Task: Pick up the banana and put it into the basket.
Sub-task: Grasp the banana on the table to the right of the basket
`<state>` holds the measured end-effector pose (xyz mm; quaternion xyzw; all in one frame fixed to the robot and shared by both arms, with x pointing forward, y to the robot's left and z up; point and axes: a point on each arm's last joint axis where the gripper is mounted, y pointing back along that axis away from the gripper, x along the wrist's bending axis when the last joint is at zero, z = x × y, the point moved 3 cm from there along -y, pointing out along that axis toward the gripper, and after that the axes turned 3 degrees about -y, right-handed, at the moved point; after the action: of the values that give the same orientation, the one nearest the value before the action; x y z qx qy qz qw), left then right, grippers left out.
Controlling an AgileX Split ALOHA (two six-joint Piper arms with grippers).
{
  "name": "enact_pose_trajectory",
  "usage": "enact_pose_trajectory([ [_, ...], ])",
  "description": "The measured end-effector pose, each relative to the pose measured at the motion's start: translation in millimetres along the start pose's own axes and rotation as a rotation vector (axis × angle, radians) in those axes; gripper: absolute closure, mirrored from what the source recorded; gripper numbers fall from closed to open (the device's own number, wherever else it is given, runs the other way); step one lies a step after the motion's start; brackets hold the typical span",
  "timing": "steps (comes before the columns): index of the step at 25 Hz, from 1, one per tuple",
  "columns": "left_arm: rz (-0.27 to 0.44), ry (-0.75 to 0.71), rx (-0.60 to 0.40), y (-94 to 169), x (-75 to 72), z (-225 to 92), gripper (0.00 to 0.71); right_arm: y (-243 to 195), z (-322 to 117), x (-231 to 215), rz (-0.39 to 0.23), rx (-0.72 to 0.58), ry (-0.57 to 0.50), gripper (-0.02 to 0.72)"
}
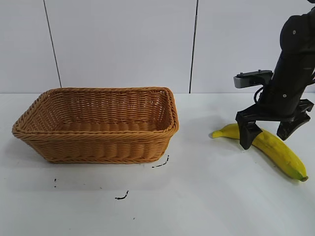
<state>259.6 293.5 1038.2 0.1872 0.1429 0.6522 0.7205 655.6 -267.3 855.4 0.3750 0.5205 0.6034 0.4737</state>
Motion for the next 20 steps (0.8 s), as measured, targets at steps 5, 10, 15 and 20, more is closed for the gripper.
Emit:
enact_pose_trajectory([
  [5,0.0,0.0,0.0,0.0,0.0,0.0,0.017,-5.4,-3.5,0.5,0.004,0.031,-0.029,0.248],
  [10,0.0,0.0,0.0,0.0,0.0,0.0,0.017,-0.7,-0.7,-1.6,-0.006,0.047,-0.031,0.412],
  [15,0.0,0.0,0.0,0.0,0.0,0.0,0.017,14.0,10.1,-4.5,-0.008,0.06,-0.033,0.412],
  [20,0.0,0.0,0.0,0.0,0.0,0.0,0.017,47.2,22.6,-5.8,0.016,0.132,-0.047,0.412],
])
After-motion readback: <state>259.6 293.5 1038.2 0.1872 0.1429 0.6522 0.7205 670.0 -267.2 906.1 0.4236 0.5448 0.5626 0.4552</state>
